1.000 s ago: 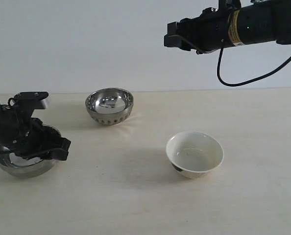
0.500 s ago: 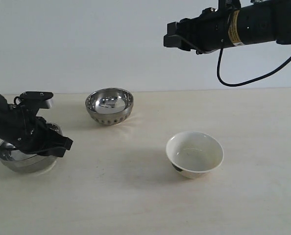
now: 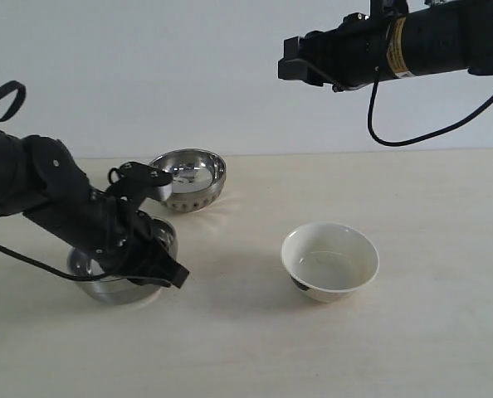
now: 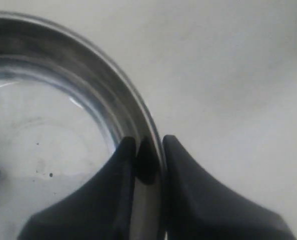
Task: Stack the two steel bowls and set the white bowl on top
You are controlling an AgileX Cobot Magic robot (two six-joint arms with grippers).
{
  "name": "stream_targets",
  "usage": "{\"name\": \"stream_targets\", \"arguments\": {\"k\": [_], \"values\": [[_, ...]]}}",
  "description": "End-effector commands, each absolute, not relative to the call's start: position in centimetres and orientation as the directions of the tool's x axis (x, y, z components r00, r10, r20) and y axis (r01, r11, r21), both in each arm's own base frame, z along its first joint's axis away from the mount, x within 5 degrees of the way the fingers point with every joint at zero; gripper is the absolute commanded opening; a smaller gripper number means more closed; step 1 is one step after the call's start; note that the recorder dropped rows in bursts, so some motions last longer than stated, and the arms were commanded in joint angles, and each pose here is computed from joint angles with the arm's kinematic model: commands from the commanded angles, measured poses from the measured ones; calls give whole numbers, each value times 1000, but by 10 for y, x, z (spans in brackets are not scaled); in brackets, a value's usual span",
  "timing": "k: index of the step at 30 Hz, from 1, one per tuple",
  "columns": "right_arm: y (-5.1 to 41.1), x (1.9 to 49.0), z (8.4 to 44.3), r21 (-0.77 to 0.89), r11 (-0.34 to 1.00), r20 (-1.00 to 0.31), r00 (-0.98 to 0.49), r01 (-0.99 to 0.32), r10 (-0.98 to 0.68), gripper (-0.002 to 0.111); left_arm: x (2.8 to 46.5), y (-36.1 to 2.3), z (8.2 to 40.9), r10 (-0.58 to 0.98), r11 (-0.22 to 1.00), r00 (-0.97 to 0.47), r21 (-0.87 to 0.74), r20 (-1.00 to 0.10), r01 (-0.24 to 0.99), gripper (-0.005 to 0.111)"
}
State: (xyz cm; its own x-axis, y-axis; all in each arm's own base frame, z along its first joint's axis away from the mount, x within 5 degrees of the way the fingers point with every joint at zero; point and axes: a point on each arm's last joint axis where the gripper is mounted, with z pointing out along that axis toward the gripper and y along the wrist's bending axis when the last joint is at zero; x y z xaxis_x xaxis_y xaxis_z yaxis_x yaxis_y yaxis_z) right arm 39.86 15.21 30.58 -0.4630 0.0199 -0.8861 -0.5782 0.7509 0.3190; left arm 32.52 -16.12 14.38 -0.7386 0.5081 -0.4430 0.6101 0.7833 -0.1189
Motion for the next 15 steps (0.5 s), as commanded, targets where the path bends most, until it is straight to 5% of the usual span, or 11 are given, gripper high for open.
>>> {"name": "stream_targets", "arguments": {"k": [1,15], "values": [[147,400,300,317,772,-882,-471,-550,26,39,311,-183,139,555,755,-726,-120,-406,645,4],[143,401,294,296,803,-883,-469,-517,23,39,287,-210,147,615,716,-691,-98,-379,691,4]]}}
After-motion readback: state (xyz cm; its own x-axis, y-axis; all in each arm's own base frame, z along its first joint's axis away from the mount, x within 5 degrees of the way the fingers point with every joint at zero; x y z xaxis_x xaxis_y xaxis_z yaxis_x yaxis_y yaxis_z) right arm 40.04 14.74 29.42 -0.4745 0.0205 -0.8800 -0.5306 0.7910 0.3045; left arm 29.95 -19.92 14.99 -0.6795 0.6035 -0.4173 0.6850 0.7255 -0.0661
